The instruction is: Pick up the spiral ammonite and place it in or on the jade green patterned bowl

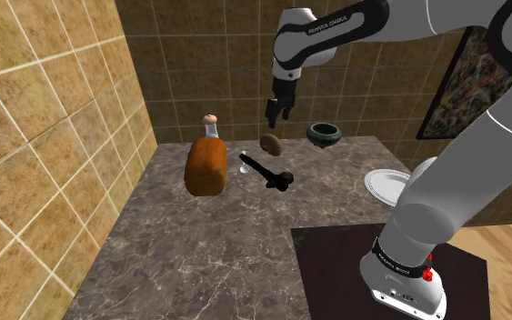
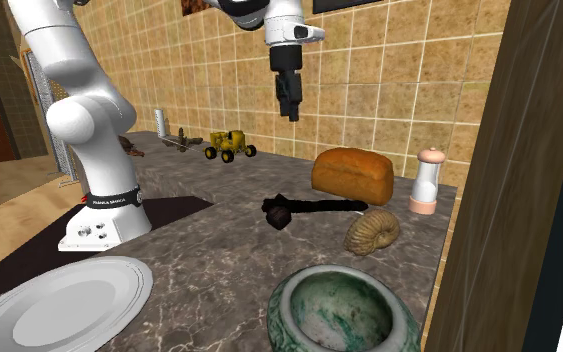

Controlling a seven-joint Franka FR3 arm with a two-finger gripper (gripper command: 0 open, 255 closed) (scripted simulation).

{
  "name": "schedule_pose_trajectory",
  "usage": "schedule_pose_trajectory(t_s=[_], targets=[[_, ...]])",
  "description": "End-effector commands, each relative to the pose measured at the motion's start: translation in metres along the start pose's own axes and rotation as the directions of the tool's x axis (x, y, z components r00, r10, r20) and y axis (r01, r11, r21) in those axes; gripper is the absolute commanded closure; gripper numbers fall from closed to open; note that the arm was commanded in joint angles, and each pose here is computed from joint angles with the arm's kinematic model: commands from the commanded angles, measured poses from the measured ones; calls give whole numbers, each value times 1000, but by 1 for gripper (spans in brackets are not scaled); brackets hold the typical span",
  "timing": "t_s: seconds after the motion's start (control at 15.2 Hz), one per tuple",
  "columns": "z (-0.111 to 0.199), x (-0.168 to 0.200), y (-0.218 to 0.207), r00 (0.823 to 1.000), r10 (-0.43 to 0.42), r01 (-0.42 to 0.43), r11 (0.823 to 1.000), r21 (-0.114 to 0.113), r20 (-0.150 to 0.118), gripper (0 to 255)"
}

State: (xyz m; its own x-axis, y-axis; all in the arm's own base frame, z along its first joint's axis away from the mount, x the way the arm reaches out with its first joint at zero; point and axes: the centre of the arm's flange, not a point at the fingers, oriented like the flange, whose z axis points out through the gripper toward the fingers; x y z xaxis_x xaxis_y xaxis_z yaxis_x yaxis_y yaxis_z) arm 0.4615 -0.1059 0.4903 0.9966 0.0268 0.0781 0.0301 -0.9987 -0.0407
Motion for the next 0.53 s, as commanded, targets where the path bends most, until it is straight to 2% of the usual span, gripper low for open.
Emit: schedule_pose_trajectory(t_s=[0.0, 0.46], targets=[[18, 17, 17, 1000, -2, 2, 1000, -6, 3, 0], [73, 66, 73, 1000, -6, 7, 1000, -22, 18, 0]])
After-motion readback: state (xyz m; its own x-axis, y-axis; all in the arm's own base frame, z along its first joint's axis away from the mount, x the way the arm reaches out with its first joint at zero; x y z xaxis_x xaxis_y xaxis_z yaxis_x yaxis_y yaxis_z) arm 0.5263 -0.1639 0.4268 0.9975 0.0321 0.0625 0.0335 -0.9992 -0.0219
